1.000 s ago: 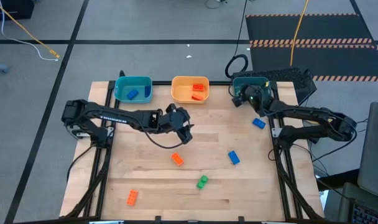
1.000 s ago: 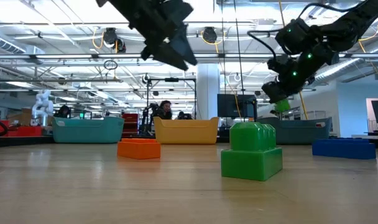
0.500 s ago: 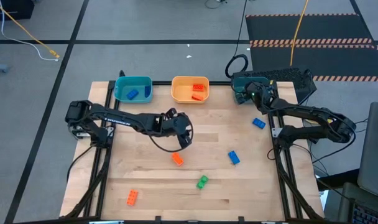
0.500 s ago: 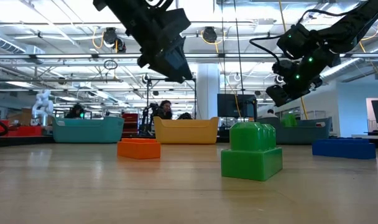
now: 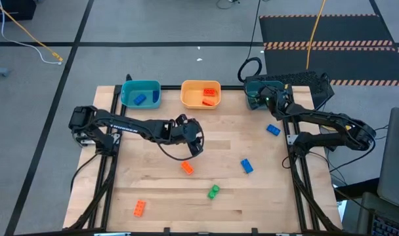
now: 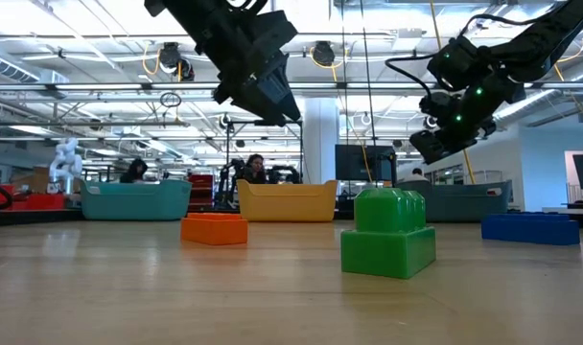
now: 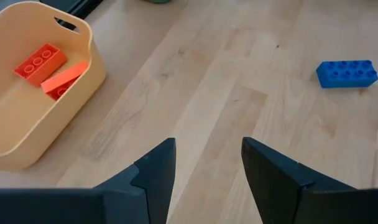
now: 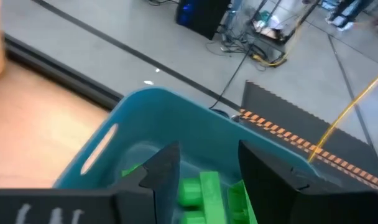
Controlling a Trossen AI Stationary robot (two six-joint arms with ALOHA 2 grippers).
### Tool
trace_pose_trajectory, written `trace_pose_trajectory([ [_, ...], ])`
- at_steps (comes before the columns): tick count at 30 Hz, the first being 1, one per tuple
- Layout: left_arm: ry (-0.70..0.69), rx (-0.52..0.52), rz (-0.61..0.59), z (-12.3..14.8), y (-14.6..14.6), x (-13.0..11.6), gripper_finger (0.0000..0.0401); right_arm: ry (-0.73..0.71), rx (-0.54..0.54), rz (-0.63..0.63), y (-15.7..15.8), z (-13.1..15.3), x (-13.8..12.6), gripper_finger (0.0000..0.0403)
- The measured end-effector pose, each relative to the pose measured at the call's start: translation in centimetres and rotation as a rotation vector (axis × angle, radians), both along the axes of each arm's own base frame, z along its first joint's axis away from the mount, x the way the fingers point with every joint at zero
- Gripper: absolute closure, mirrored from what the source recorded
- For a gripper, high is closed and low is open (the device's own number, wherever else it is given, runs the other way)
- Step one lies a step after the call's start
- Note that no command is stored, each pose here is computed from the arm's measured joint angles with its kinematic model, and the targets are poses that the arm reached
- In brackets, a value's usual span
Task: Sort & place blocks by color
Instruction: Put the blue game piece into the blue bin
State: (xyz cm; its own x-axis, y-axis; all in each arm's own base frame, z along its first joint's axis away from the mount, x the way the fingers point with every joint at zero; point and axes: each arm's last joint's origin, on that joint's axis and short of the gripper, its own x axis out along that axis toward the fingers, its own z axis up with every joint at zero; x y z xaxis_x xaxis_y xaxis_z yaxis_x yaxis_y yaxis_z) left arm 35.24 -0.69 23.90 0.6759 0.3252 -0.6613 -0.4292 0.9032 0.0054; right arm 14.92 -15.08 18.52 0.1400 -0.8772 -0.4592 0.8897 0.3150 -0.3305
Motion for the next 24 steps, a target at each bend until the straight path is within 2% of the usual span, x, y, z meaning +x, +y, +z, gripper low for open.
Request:
trace_pose_trajectory([
  [9,0.068,0.011,-0.023,-0.4,-0.4,-0.4,0.0215,-0.164,0.185,0.314,0.7,-0.7,0.8,0.0247],
  [16,-0.014,0.017,-0.006,0.1,-0.4,0.1,0.0215,-0.299,0.366,0.568,1.9,-1.1,1.6,0.0248],
  [24,0.017,0.026,-0.028,-0.1,-1.3,-0.2,0.0215,-0.285,0.353,0.800,5.7,0.0,3.3,0.0248],
])
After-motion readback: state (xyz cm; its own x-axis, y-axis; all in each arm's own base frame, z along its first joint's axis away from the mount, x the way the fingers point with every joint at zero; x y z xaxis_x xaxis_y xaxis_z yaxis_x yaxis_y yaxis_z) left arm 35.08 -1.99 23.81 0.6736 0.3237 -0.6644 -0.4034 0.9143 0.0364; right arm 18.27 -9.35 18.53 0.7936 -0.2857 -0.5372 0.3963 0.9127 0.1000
